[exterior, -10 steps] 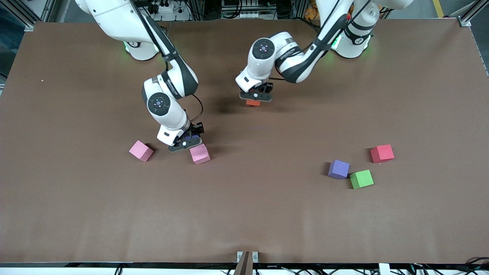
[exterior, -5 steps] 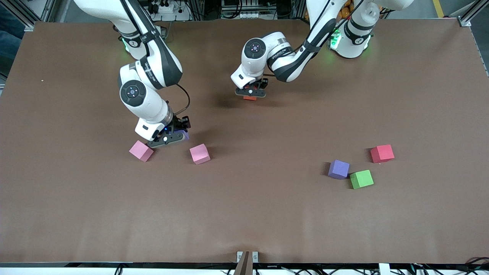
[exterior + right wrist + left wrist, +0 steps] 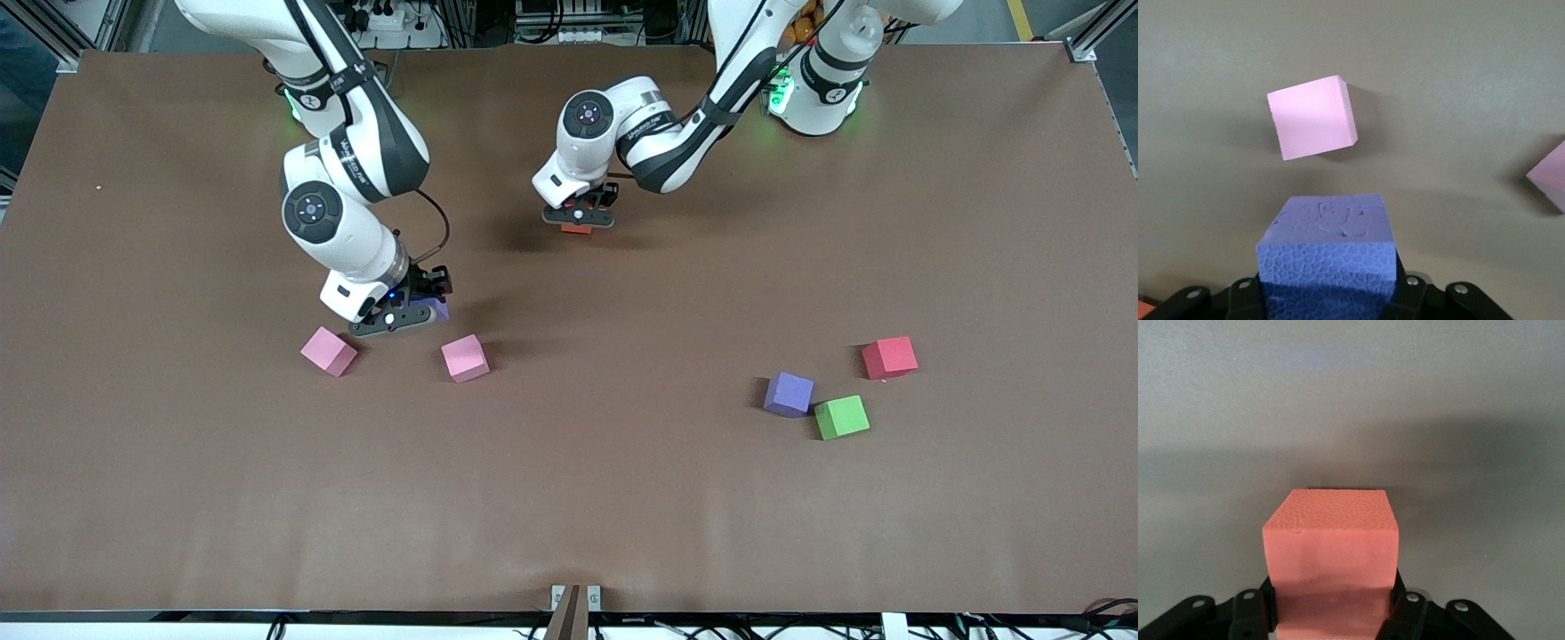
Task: Arrange blocks into number 1
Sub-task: 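Carry the orange cube with the left gripper and set it beside the cyan cube, then carry the purple cube with the right gripper while the left gripper withdraws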
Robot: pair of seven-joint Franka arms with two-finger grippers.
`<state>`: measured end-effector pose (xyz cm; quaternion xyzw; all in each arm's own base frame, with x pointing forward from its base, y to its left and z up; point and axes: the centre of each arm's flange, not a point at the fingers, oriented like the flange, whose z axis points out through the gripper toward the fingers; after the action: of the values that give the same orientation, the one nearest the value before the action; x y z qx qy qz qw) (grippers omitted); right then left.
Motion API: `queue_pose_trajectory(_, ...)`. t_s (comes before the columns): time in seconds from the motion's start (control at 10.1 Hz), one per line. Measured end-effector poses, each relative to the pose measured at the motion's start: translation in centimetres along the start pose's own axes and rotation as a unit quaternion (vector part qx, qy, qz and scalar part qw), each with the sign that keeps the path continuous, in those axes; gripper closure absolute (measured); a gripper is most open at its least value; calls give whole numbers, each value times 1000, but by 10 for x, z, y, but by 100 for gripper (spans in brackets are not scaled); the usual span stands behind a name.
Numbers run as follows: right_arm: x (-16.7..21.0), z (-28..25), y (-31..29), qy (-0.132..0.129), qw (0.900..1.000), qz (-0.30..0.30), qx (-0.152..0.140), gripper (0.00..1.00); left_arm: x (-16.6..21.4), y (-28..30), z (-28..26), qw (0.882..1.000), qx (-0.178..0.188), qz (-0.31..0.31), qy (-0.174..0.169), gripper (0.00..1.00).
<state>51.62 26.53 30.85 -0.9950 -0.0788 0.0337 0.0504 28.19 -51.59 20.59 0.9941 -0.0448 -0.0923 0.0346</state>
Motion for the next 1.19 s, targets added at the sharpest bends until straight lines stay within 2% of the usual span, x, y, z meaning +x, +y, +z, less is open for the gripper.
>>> queue_pose_trajectory(0.99,-1,-5,-7,7,1000,8,4,37,-9,8,12,1000,4,-15,-9,39)
queue_pose_trajectory(1.19,-1,-7,-7,8,1000,8,4,37,-8,7,13,1000,5,-17,-10,16)
